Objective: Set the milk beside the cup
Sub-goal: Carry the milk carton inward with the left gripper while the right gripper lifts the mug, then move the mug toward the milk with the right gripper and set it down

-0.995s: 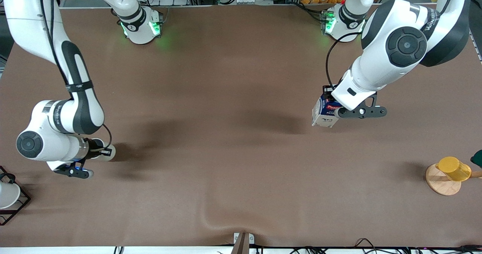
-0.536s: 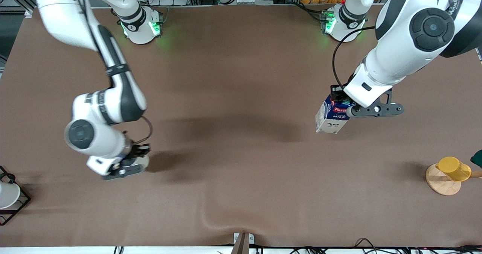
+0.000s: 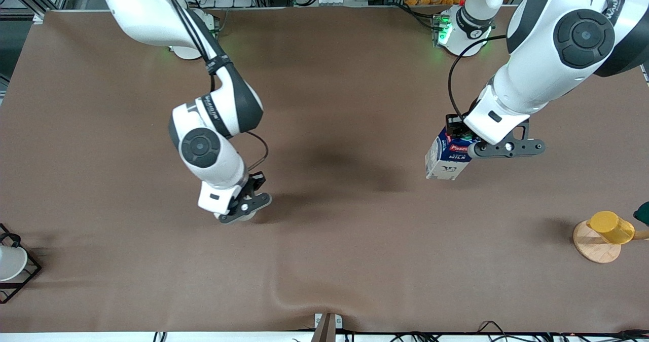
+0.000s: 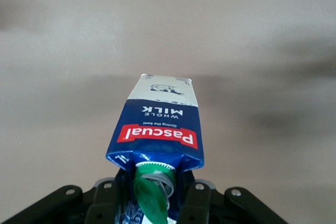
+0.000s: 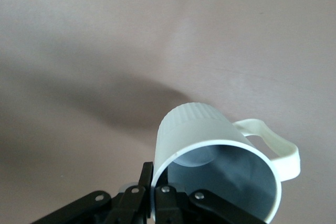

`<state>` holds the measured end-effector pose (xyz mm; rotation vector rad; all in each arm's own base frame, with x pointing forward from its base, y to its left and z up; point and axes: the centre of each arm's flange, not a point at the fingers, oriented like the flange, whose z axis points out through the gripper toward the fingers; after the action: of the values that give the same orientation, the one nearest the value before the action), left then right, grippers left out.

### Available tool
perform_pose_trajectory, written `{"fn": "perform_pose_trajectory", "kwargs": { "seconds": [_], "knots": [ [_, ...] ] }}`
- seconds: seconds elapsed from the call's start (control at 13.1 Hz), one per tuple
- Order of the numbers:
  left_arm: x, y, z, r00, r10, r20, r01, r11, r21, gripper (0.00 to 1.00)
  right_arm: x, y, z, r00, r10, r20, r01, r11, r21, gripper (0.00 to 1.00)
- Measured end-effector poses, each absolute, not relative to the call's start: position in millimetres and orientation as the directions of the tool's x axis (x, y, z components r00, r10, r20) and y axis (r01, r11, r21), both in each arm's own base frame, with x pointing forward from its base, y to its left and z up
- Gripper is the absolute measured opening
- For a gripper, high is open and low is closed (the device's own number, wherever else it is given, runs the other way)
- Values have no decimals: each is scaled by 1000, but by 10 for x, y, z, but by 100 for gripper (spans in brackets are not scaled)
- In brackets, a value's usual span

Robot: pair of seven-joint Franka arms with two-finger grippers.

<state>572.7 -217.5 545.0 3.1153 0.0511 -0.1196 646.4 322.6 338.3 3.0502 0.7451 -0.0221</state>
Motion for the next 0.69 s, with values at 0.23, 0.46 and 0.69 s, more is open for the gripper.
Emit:
{"fn": "perform_pose_trajectory", "kwargs": {
  "seconds": [0.23, 0.46, 0.69],
  "knots": [
    [5697, -2211, 5437, 996, 24, -90, 26, -1000, 17, 39, 6421, 3480, 3155, 883, 468, -30, 467, -883, -47, 4],
    [5619, -2233, 5366, 989, 15, -150, 14, -1000, -8, 39, 6348, 3923, 3093, 859, 511, -27, 509, -859, -52, 4],
    [5552, -2299, 5237, 973, 6, -230, 6, -1000, 2, 39, 6329, 4242, 3036, 839, 544, -19, 543, -838, -58, 4]
  ]
}}
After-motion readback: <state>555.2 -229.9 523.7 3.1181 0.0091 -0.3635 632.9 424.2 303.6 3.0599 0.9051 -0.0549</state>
